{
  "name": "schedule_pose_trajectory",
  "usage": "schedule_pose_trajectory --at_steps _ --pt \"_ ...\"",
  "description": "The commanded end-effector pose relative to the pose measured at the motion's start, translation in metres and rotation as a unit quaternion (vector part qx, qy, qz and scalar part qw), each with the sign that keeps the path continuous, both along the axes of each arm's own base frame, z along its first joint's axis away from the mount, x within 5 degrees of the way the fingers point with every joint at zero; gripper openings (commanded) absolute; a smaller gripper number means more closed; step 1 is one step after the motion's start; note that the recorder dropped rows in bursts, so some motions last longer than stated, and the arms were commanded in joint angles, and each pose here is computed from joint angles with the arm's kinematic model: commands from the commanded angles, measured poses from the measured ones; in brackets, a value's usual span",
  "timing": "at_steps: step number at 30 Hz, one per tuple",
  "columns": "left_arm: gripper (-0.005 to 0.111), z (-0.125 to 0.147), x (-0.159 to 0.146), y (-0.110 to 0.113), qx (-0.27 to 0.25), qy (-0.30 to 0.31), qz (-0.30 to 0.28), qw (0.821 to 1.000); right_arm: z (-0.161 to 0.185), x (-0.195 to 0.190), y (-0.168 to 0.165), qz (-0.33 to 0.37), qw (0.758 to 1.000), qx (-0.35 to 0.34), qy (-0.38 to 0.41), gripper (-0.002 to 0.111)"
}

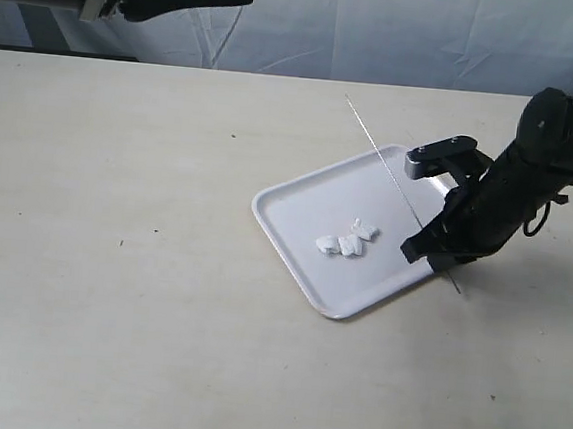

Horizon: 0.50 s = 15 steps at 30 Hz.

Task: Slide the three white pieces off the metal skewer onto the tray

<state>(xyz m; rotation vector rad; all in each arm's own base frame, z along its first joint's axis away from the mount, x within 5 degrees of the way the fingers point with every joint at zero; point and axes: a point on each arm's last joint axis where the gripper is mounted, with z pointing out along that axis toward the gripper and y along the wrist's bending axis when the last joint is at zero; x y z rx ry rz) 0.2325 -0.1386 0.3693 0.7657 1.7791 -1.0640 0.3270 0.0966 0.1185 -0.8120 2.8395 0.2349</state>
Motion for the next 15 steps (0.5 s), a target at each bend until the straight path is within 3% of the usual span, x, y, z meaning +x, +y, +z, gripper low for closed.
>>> schedule_pose_trajectory --at_steps 1,9,15 --pt "0.029 0.003 -0.004 0.002 -0.002 -0.006 0.001 1.000 -0.006 -0.002 0.004 0.014 1.000 -0.006 0.006 -0.001" --pt "0.029 0.003 -0.003 0.002 -0.002 -0.007 0.005 1.000 0.004 -0.005 0.003 0.018 1.000 -0.006 0.008 0.000" --pt "0.029 0.003 -0.003 0.002 -0.002 -0.007 0.005 1.000 0.032 -0.006 0.003 0.009 0.999 0.005 -0.030 0.021"
